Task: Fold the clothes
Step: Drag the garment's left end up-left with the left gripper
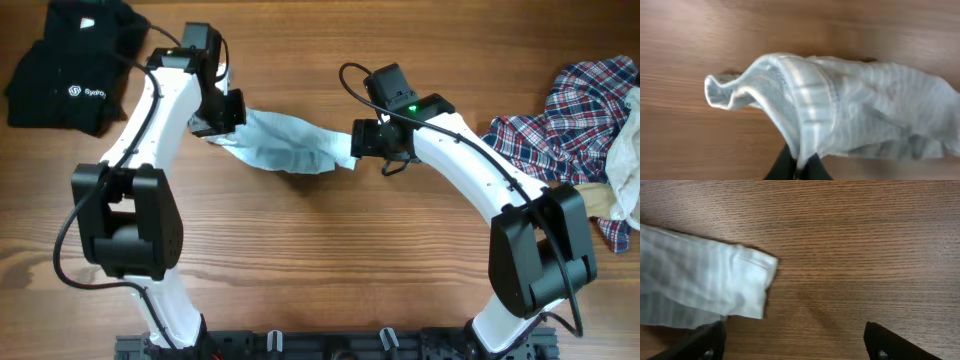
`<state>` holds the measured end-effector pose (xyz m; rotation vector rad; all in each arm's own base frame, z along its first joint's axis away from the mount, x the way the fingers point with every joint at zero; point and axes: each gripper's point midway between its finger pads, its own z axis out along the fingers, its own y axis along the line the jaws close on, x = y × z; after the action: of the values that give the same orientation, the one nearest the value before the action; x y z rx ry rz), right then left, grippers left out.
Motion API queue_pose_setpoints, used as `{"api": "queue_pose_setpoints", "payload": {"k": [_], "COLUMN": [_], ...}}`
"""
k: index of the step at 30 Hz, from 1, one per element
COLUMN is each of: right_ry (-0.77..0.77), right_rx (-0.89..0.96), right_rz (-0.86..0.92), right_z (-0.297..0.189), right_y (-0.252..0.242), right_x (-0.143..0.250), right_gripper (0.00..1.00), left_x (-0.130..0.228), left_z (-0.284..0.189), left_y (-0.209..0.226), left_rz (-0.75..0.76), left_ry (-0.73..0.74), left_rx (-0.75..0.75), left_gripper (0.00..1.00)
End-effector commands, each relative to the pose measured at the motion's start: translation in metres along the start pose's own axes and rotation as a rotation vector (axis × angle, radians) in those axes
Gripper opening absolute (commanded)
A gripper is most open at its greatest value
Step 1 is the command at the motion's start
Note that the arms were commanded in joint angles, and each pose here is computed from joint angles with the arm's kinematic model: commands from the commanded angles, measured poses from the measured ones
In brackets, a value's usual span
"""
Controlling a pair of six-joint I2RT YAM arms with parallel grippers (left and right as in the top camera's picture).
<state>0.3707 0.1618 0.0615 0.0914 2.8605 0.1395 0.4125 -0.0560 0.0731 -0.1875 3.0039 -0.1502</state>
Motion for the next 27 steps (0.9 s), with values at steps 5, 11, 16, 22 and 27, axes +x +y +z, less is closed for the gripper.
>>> {"api": "queue_pose_setpoints", "payload": {"k": [5, 11, 16, 22, 27], "right_ry": [0.021, 0.011, 0.011, 0.011, 0.012], "right_rx": [0.036, 0.031, 0.031, 0.031, 0.031], "right_rz": [-0.012, -0.010, -0.011, -0.011, -0.011], "right_z": [0.007, 0.007, 0.007, 0.007, 0.007], "right_y": [-0.007, -0.006, -0.006, -0.006, -0.006], "right_x": [0.006, 0.003, 0.003, 0.003, 0.003], "right_gripper": [0.89, 0.89, 0.89, 0.89, 0.89], "left_x": [-0.018, -0.007, -0.009, -0.006, -0.009], "left_z": [-0.015, -0.032, -0.061, -0.089, -0.095], "left_y": [0.025, -0.012, -0.025, -0.034, -0.034], "left_rz": [-0.021, 0.004, 0.036, 0.036, 0.036], "left_ry": [-0.081, -0.064, -0.139, -0.186, -0.211], "left_rx": [-0.088, 0.083, 0.109, 0.166, 0.168], "left_gripper": [0.04, 0.04, 0.04, 0.04, 0.04]}}
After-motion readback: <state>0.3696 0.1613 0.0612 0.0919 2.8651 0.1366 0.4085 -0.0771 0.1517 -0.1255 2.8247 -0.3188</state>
